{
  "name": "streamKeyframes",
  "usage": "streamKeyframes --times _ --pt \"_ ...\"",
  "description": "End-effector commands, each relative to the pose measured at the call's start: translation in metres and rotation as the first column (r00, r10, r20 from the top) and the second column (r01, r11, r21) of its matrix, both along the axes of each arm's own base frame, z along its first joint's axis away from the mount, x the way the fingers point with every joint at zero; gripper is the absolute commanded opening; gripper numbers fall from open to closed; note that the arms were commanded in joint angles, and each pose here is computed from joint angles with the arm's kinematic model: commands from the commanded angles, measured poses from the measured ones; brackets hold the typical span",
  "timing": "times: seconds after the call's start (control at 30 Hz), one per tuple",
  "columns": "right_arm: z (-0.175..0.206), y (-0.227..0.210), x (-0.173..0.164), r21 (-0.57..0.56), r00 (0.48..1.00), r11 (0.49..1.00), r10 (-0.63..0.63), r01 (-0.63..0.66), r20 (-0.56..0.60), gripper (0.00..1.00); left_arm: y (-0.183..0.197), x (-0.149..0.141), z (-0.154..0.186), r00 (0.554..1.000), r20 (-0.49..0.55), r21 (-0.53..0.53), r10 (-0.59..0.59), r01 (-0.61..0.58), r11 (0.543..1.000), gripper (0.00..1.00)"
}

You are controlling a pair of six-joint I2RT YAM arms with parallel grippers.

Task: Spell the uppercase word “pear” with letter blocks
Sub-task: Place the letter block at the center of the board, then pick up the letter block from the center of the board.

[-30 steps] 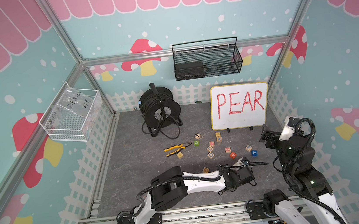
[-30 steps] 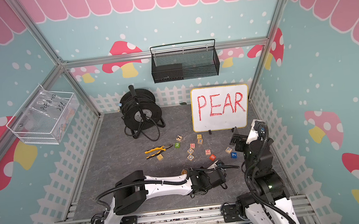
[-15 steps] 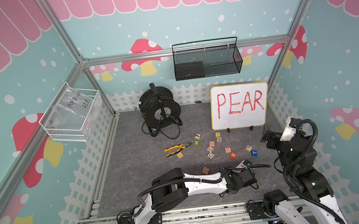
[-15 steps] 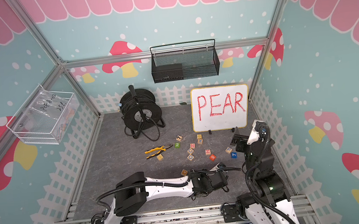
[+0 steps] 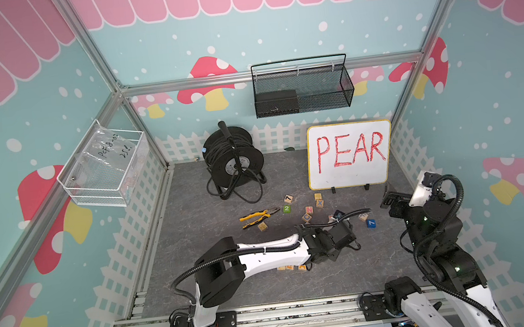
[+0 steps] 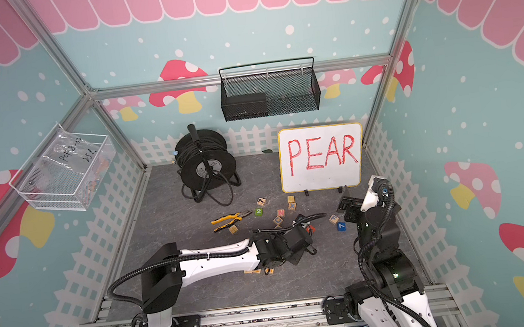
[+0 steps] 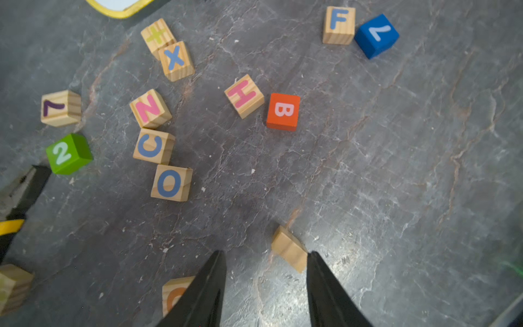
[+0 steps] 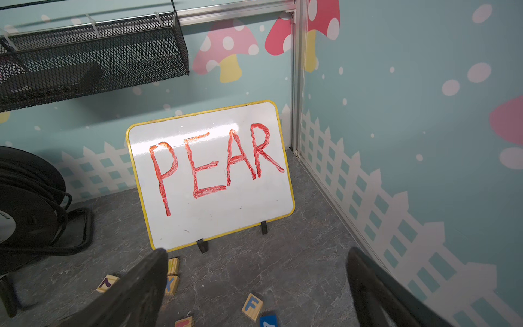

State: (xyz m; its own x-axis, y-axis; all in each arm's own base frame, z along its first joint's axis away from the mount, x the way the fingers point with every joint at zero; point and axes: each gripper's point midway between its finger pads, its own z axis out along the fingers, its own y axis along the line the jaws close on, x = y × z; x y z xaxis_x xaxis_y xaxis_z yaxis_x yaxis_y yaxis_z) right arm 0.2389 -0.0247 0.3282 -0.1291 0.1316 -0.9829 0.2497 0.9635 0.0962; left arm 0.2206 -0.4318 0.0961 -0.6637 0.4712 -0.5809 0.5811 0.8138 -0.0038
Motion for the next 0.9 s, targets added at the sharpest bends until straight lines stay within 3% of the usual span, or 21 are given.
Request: streamKeyframes --times 0.0,0.2,0.53,0.87 --pt "-0.002 -0.002 0.000 -0.015 1.000 1.000 -0.009 0.009 -0.005 0.99 0.011 -0.023 -0.020 0.974 -0.215 -0.019 0.065 -0.071 0.997 0.50" --pt "-0.005 -0.001 0.000 -0.017 1.000 1.000 -0.003 0.003 -0.008 0.99 0.000 -0.044 -0.037 0.918 -0.389 -0.045 0.078 -0.104 0.994 0.52" --pt "-0.009 0.002 -0.004 -0.020 1.000 1.000 0.020 -0.020 0.004 1.00 -0.003 -0.037 -0.058 0.896 -0.420 0.008 0.146 -0.157 0.988 0.55" --pt "-0.009 0.001 -0.010 -0.017 0.999 1.000 0.025 -0.024 0.032 1.00 -0.011 -0.021 -0.057 0.887 -0.427 -0.012 0.176 -0.200 0.980 0.57"
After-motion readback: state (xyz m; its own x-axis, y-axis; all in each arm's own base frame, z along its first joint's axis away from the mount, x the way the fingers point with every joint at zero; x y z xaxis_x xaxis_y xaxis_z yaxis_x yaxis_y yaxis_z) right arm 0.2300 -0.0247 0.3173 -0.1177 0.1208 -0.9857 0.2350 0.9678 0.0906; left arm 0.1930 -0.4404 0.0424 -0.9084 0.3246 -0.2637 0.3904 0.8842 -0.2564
